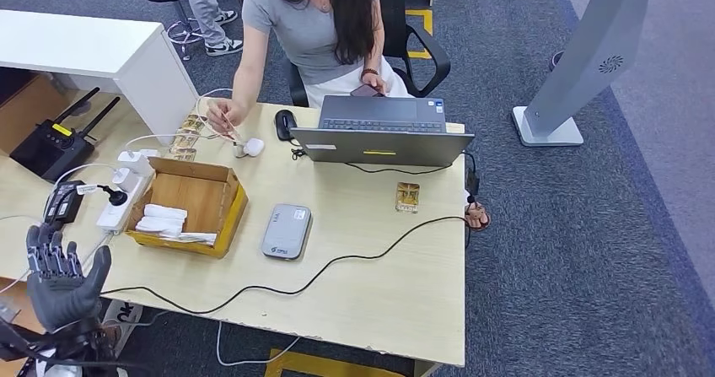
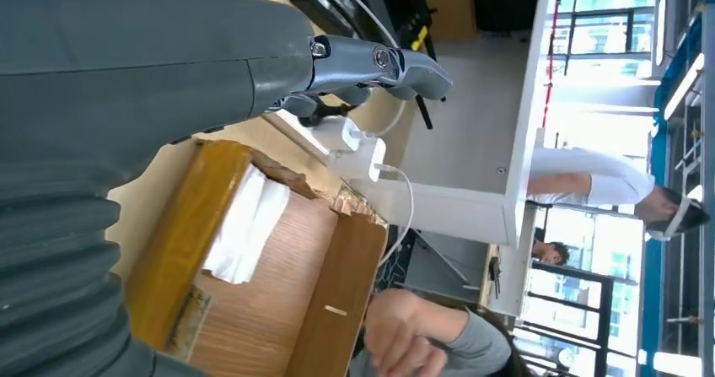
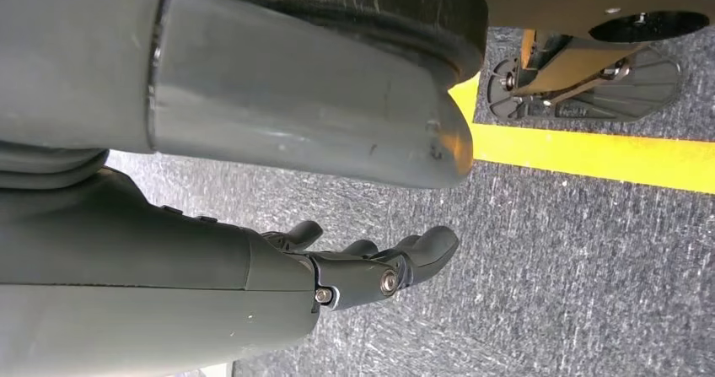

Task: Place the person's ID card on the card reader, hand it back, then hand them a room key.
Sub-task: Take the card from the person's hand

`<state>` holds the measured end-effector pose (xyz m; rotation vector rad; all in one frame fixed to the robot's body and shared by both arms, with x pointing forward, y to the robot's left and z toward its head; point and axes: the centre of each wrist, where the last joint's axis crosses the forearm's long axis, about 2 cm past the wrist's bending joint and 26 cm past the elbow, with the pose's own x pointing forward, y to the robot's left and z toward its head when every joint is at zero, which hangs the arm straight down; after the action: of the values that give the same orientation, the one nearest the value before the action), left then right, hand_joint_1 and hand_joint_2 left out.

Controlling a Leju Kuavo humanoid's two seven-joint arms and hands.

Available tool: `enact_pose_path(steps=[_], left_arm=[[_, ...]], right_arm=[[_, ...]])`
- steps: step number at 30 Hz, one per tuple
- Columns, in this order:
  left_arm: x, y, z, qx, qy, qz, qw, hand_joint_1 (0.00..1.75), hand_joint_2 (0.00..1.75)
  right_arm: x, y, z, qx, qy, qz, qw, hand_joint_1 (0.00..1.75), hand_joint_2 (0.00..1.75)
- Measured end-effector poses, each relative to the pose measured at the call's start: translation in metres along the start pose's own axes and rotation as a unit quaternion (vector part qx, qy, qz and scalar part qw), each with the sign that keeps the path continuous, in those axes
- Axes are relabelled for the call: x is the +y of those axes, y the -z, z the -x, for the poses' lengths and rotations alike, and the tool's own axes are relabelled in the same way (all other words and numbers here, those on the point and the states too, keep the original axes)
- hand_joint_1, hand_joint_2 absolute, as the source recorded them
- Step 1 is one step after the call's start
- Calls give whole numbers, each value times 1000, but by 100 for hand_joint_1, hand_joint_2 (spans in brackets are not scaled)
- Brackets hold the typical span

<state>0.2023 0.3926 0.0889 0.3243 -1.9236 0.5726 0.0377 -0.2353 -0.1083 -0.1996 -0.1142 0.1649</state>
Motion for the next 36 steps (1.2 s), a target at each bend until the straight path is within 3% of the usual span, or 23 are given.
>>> enact_pose_path(steps=[10,19,28,36], left_arm=[[-47,56,-9,-15,123,67,990,0,175],[-83,95,-17,-34,251,107,962,0,175],[-112,125,-29,-79,386,121,911,0,175],[-126,144,-40,-144,510,115,840,0,175]], right_arm=[[3,-1,-4,-9,-34,-6,999,0,0],[4,-1,-6,-17,-61,-8,998,0,0],[5,-2,-8,-26,-90,-12,996,0,0],[7,-2,-10,-30,-123,-17,992,0,0]])
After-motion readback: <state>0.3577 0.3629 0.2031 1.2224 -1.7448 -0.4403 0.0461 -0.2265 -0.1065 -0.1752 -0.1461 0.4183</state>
